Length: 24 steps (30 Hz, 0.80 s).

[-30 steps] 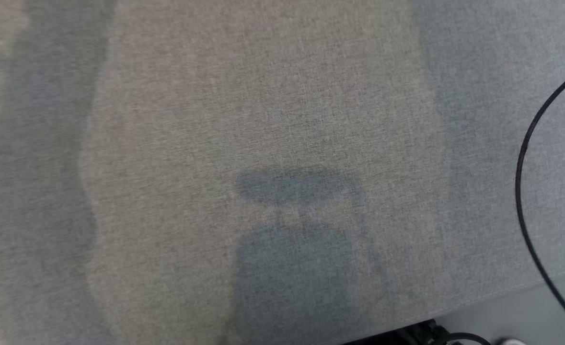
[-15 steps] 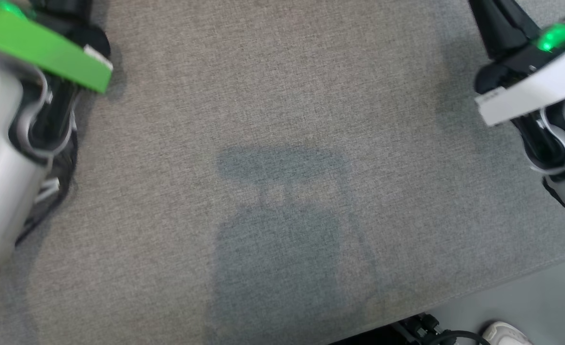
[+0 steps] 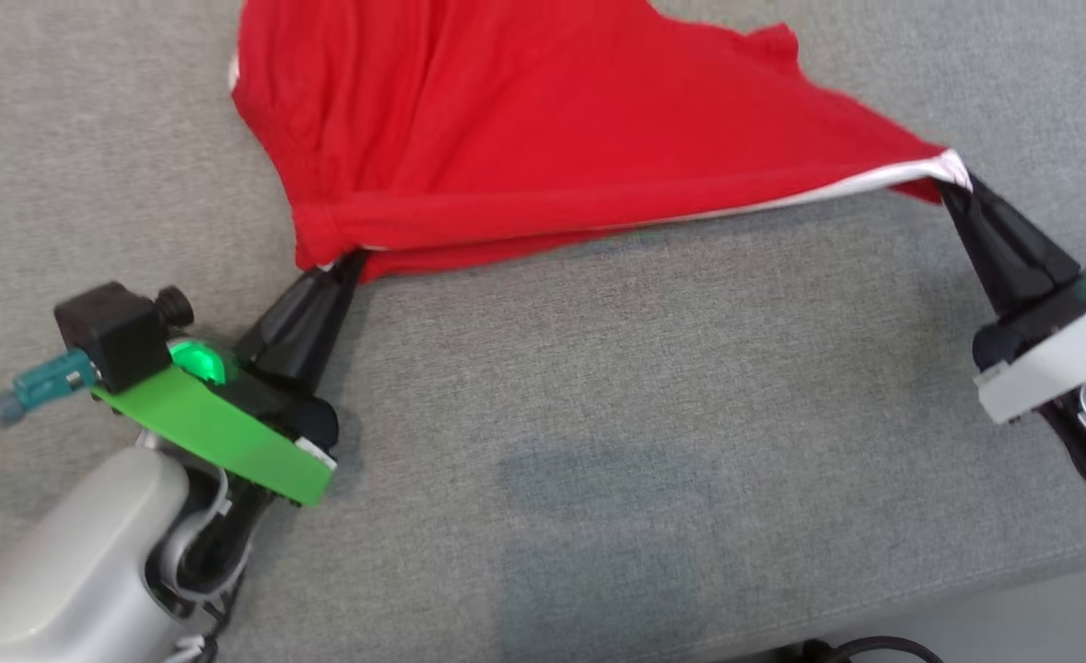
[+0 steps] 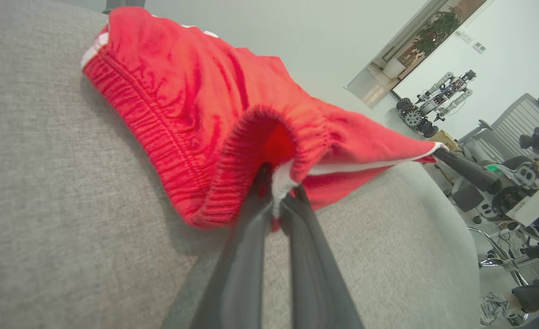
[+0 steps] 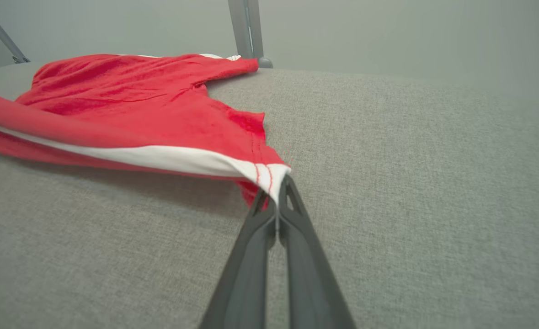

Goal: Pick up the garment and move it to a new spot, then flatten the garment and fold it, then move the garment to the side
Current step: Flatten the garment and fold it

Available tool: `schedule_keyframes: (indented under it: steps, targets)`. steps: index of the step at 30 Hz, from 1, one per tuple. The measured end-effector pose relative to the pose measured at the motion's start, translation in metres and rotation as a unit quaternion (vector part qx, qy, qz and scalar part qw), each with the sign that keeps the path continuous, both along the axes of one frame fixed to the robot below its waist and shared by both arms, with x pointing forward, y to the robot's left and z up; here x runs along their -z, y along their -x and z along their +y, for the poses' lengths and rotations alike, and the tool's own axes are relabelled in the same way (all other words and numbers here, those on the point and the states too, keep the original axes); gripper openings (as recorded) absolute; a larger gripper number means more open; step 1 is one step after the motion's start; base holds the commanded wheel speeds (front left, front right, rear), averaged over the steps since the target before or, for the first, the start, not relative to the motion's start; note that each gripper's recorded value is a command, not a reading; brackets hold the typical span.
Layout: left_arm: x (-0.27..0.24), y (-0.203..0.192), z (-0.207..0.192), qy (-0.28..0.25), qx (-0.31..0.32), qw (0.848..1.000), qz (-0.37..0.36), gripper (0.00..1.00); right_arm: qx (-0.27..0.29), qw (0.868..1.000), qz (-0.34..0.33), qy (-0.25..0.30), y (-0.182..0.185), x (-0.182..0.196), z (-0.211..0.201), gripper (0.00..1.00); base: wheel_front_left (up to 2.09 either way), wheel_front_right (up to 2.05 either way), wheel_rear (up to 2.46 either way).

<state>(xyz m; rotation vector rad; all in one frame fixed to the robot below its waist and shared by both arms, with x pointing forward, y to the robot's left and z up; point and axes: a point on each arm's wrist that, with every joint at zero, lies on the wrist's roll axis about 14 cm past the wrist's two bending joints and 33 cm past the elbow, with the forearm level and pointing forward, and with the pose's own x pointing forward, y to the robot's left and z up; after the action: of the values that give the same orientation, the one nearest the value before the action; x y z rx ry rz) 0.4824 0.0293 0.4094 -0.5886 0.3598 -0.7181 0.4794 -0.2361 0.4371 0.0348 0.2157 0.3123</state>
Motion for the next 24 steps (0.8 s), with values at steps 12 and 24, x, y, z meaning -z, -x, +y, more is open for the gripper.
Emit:
schedule_keyframes:
  steps: [12,24]
  targets:
    - [-0.026,0.085,0.008,0.006,-0.043,0.999,0.010,0.00,-0.002,1.000,0.029,-0.008,0.082,-0.007,0.000,0.00,0.00,0.00,0.00]
    - [-0.071,0.163,-0.001,0.049,-0.090,0.994,0.026,0.00,0.011,1.000,0.013,-0.013,0.155,-0.054,-0.016,0.00,0.00,0.00,0.00]
